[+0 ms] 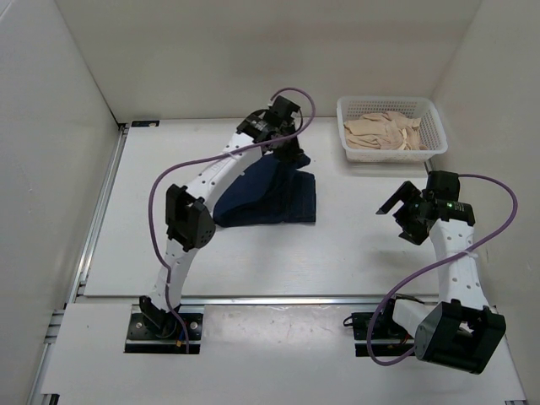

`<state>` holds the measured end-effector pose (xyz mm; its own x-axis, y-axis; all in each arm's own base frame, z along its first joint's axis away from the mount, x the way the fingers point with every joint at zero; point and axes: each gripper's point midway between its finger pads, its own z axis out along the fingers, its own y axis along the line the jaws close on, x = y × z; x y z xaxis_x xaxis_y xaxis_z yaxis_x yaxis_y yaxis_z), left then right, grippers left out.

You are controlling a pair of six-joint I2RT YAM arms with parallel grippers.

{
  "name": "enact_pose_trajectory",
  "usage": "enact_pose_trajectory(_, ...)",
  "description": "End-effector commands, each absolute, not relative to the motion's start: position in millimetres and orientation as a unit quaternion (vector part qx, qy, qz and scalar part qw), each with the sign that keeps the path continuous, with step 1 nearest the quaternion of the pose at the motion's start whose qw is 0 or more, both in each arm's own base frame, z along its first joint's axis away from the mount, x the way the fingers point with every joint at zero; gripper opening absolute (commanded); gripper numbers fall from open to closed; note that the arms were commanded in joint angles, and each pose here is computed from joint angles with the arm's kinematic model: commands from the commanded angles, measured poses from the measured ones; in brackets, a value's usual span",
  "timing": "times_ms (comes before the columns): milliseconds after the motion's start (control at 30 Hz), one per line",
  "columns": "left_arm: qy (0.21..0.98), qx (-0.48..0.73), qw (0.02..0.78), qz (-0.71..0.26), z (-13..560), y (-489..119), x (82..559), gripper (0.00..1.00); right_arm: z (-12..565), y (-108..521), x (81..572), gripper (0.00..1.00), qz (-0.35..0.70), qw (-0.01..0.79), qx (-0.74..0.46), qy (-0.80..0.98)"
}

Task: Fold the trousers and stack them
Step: Fold the trousers

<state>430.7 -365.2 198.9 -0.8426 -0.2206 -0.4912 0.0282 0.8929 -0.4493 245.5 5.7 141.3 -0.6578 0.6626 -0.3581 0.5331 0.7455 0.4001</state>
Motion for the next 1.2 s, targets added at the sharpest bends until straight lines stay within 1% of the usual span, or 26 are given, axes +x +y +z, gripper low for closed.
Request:
enact_pose_trajectory(0, 0.915, 0.020, 0.282, -0.289, 205.3, -426.6, 419.5, 0.54, 140.2, 5.8, 243.7, 0.98, 0.128, 0.245, 0.317, 0.907)
enact_pose_trajectory(33, 0.914, 0.041, 0.246, -0.322, 200.7, -443.7, 411.5, 0.66, 138.9, 8.1, 244.0, 0.98, 0.134, 0.240, 0.316, 0.908)
enact_pose_trajectory(67, 0.916, 0.042, 0.236, -0.320, 198.2, -437.4, 414.2, 0.75, 139.2, 9.7, 243.9, 1.00, 0.138, 0.239, 0.310, 0.910)
enact_pose_trajectory(100, 0.922, 0.036, 0.227, -0.311, 196.4, -428.7, 413.8, 0.81, 137.8, 13.1, 244.0, 1.00, 0.147, 0.233, 0.303, 0.912)
enact_pose_trajectory(133, 0.927, 0.029, 0.225, -0.299, 190.8, -412.7, 422.0, 0.85, 136.4, 14.9, 244.2, 1.00, 0.151, 0.228, 0.302, 0.913)
enact_pose_trajectory(167, 0.921, 0.028, 0.241, -0.305, 216.1, -399.3, 420.1, 0.85, 140.7, 15.8, 247.9, 1.00, 0.157, 0.236, 0.293, 0.913)
enact_pose_trajectory(233, 0.920, 0.015, 0.263, -0.290, 225.5, -369.8, 427.7, 0.85, 140.3, 19.3, 250.8, 1.00, 0.168, 0.235, 0.284, 0.914)
enact_pose_trajectory(267, 0.909, 0.011, 0.291, -0.299, 260.5, -356.8, 422.3, 0.85, 138.9, 26.0, 250.8, 1.00, 0.181, 0.225, 0.278, 0.916)
enact_pose_trajectory(300, 0.906, 0.010, 0.304, -0.295, 271.1, -346.2, 421.8, 0.85, 139.7, 30.1, 257.8, 0.98, 0.192, 0.231, 0.269, 0.915)
enact_pose_trajectory(333, 0.909, 0.003, 0.308, -0.282, 270.1, -330.3, 423.6, 0.83, 144.4, 39.3, 263.1, 0.95, 0.205, 0.236, 0.251, 0.916)
enact_pose_trajectory(367, 0.902, -0.002, 0.323, -0.288, 291.3, -318.2, 416.9, 0.82, 144.5, 46.6, 268.8, 0.95, 0.215, 0.234, 0.238, 0.918)
enact_pose_trajectory(400, 0.902, -0.002, 0.326, -0.283, 293.7, -308.2, 415.3, 0.73, 147.3, 55.1, 276.4, 0.94, 0.225, 0.238, 0.226, 0.917)
enact_pose_trajectory(467, 0.906, -0.020, 0.338, -0.253, 291.9, -276.4, 415.2, 0.67, 147.6, 84.3, 288.7, 0.92, 0.236, 0.219, 0.179, 0.930)
enact_pose_trajectory(500, 0.909, -0.025, 0.341, -0.239, 288.5, -263.8, 415.0, 0.61, 146.8, 93.8, 293.9, 0.92, 0.234, 0.213, 0.164, 0.934)
enact_pose_trajectory(600, 0.925, -0.059, 0.328, -0.183, 259.3, -211.9, 412.7, 0.45, 149.1, 134.1, 312.8, 0.84, 0.235, 0.199, 0.100, 0.946)
enact_pose_trajectory(633, 0.929, -0.070, 0.322, -0.170, 249.9, -199.9, 411.9, 0.37, 149.2, 150.8, 312.5, 0.82, 0.236, 0.195, 0.076, 0.949)
enact_pose_trajectory(667, 0.941, -0.082, 0.295, -0.143, 221.5, -181.1, 406.4, 0.10, 146.7, 159.7, 320.8, 0.73, 0.232, 0.191, 0.067, 0.951)
enact_pose_trajectory(700, 0.944, -0.088, 0.288, -0.137, 210.6, -174.4, 404.4, 0.10, 144.7, 174.4, 321.6, 0.67, 0.240, 0.184, 0.049, 0.952)
enact_pose_trajectory(733, 0.941, -0.095, 0.292, -0.143, 204.2, -169.1, 407.6, 0.10, 128.4, 184.2, 326.3, 0.55, 0.244, 0.160, 0.044, 0.956)
enact_pose_trajectory(767, 0.944, -0.092, 0.279, -0.148, 189.1, -171.6, 403.8, 0.10, 122.6, 191.5, 329.6, 0.47, 0.247, 0.148, 0.039, 0.957)
enact_pose_trajectory(800, 0.953, -0.097, 0.242, -0.154, 161.3, -171.2, 390.8, 0.10, 124.7, 198.7, 339.9, 0.39, 0.250, 0.152, 0.033, 0.956)
enact_pose_trajectory(867, 0.961, -0.107, 0.209, -0.146, 128.7, -168.6, 386.6, 0.10, 100.0, 206.4, 344.4, 0.31, 0.236, 0.124, 0.031, 0.963)
enact_pose_trajectory(1000, 0.975, -0.118, 0.148, -0.118, 65.2, -174.7, 372.9, 0.10, 55.9, 205.0, 353.7, 0.31, 0.196, 0.102, 0.049, 0.974)
enact_pose_trajectory(1033, 0.979, -0.125, 0.121, -0.106, 43.4, -173.0, 366.9, 0.10, 46.2, 208.3, 350.4, 0.30, 0.193, 0.093, 0.045, 0.976)
enact_pose_trajectory(1133, 0.984, -0.131, 0.075, -0.091, 15.9, -171.6, 341.4, 0.10, 21.2, 215.2, 327.4, 0.30, 0.193, 0.046, 0.038, 0.980)
enact_pose_trajectory(1167, 0.985, -0.130, 0.080, -0.087, 15.7, -173.5, 336.5, 0.10, 16.0, 217.6, 317.6, 0.30, 0.189, 0.036, 0.026, 0.981)
